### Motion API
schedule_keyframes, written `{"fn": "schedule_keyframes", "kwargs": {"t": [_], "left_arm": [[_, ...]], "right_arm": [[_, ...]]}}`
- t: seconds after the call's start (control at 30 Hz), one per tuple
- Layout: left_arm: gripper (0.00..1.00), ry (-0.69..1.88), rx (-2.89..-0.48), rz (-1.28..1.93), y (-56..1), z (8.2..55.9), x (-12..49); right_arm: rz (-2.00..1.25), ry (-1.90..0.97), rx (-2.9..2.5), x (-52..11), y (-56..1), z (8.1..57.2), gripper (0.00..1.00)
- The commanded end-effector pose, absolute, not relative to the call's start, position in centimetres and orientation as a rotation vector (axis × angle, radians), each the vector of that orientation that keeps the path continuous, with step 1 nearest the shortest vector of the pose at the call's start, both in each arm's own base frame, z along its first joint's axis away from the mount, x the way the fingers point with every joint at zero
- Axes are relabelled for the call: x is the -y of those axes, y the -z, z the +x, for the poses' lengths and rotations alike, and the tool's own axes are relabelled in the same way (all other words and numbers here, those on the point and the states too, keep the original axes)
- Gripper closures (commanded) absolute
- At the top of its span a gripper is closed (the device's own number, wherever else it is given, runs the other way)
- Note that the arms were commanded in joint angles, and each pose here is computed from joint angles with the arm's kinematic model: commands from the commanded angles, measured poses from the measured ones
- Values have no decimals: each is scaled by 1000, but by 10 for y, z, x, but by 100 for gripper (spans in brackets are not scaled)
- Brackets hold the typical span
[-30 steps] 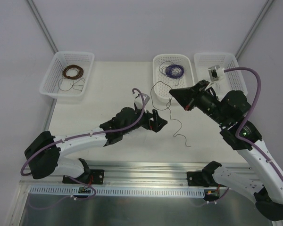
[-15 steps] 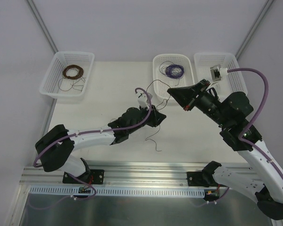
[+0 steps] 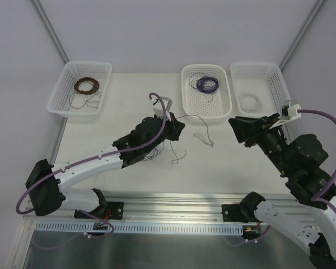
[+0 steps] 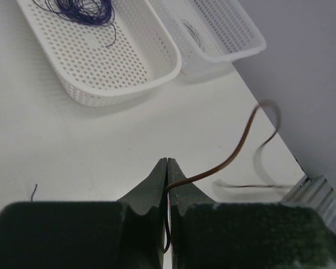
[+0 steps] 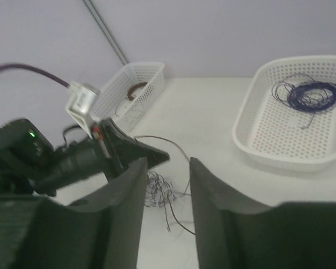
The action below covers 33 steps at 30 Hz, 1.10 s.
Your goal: Untangle the cables
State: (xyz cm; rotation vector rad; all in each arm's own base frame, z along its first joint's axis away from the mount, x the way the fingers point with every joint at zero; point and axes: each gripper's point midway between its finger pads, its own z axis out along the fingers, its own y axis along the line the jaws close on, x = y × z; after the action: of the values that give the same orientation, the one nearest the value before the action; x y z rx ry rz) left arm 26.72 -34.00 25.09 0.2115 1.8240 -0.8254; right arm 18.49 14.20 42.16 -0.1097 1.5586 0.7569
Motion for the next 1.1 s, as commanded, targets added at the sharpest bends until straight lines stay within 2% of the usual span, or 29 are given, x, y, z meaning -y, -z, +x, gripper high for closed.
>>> {"fn": "schedule_keyframes", "kwargs": {"t": [0.0,0.03,0.13,0.33,0.53,0.7,0.93,1.07], "left_arm": [[100,685,-1773,179,-300,286,305],[100,679,-1761,189,-314,288,300],[100,664,-1706,182,-357,299,284],[100,617,-1631,186,-426,314,251],[100,457,-1566,69,-473,347,186],[100,226,-1556,-90,-475,393,111],[100,46,-1579,-252,-461,448,25],[100,-18,-1590,-303,-453,471,-15]], "right_arm": [[-111,-610,-1662,-123,-387,187,57],[-114,-604,-1675,-122,-383,186,47],[-133,-590,-1727,-122,-367,183,33],[-143,-568,-1763,-122,-354,184,15],[-166,-565,-1790,-128,-346,188,12],[-190,-593,-1808,-137,-340,188,8],[-249,-613,-1841,-149,-330,189,0],[-296,-601,-1870,-157,-322,194,3]]}}
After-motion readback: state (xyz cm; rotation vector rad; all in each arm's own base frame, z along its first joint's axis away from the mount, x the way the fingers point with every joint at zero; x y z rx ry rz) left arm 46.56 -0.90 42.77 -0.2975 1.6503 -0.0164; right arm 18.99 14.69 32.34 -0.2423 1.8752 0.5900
